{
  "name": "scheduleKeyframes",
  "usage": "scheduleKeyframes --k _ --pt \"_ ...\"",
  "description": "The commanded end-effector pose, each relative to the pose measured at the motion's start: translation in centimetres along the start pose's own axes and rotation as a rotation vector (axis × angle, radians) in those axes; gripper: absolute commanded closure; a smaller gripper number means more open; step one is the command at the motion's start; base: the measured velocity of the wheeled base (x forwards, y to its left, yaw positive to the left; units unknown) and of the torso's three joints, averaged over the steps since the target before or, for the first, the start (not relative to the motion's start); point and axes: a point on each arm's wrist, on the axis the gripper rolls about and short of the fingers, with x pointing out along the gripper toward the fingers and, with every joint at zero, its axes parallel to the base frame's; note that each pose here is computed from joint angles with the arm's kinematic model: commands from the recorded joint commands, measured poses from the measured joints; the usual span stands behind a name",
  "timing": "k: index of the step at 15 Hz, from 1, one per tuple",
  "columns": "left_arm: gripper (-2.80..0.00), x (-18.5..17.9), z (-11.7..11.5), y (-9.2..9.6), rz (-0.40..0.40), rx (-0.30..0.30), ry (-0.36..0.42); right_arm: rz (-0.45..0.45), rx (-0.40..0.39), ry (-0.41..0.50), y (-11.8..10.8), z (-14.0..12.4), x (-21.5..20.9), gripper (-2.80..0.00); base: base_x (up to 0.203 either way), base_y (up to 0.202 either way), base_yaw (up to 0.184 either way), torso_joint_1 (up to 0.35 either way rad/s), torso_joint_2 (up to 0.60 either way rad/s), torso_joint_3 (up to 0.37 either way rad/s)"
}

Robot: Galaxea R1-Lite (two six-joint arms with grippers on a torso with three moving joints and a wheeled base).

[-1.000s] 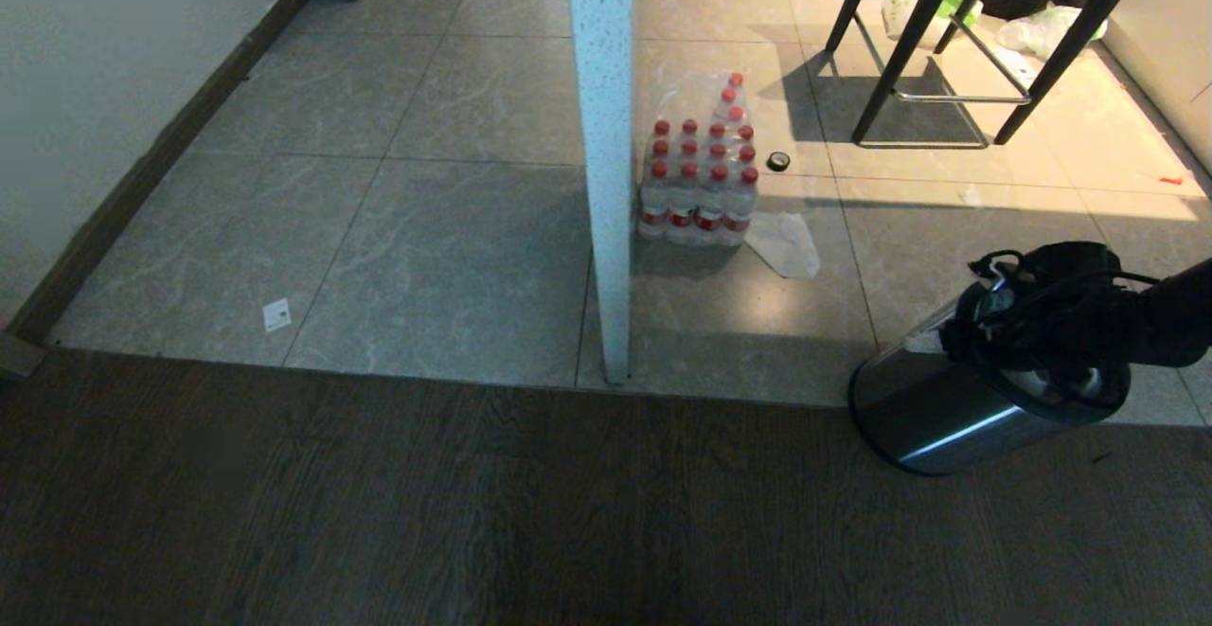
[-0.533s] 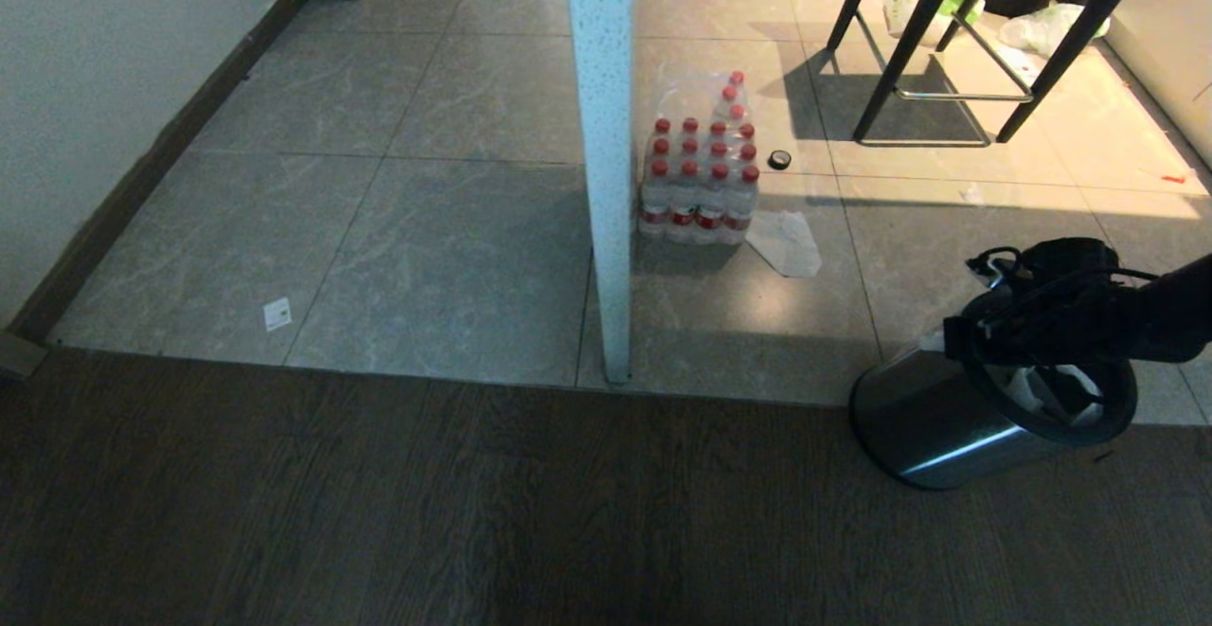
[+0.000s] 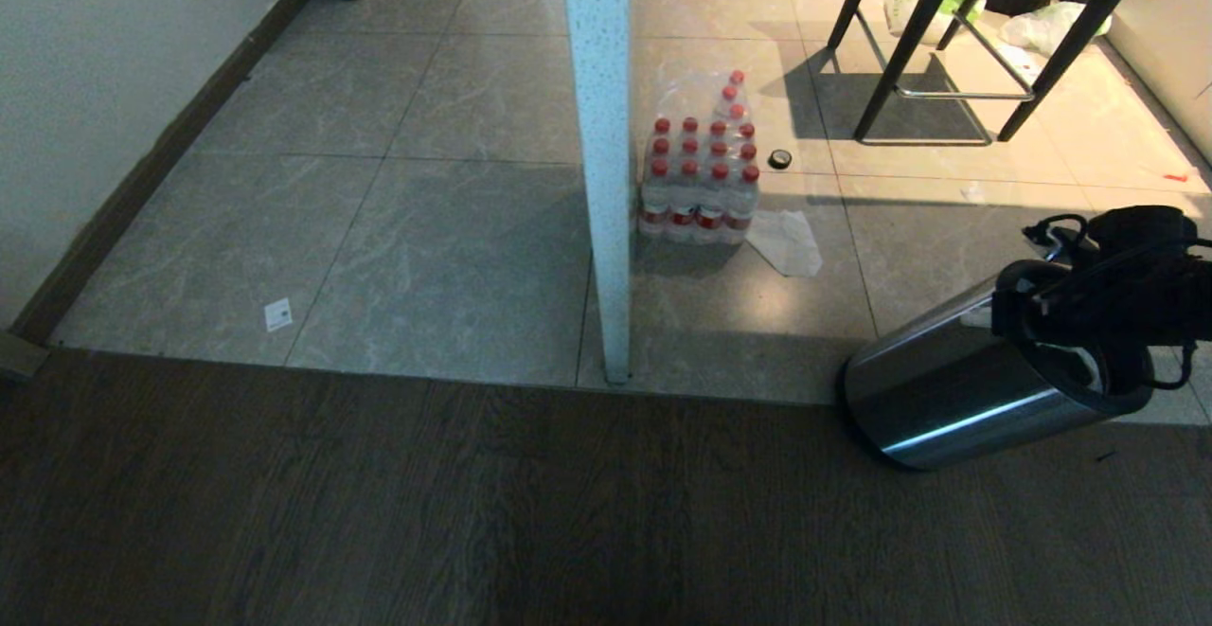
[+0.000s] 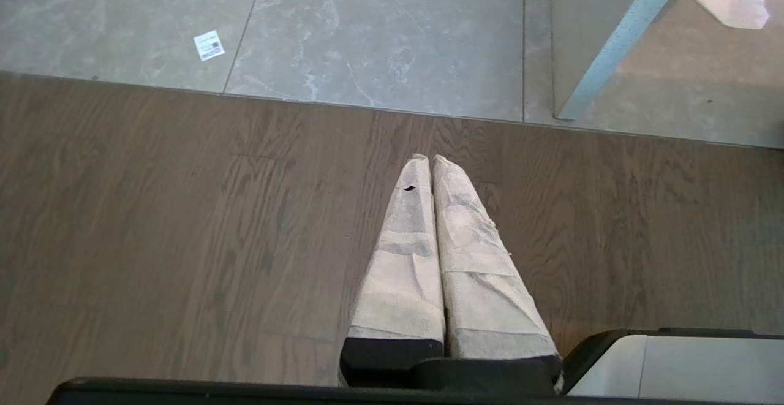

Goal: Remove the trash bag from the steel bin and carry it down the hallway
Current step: Place the outer trash can on the ground

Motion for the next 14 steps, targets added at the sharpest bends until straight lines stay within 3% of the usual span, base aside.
scheduleKeyframes --k 1,7,14 --pt "0.0 0.0 0.0 0.0 0.001 0.0 0.0 0.006 -0.028 -0.055 0.3 1.1 -3.1 0.0 0.0 0.0 0.0 0.0 0.0 0.0" --pt "0.0 0.0 0.0 0.0 0.001 0.0 0.0 0.075 -0.183 -0.088 1.1 1.6 -10.4 0.0 0.0 0.0 0.0 0.0 0.0 0.0" --pt "0.0 0.0 0.0 0.0 0.001 0.0 0.0 0.155 -0.361 -0.145 5.0 0.5 -19.1 0.0 0.0 0.0 0.0 0.0 0.0 0.0"
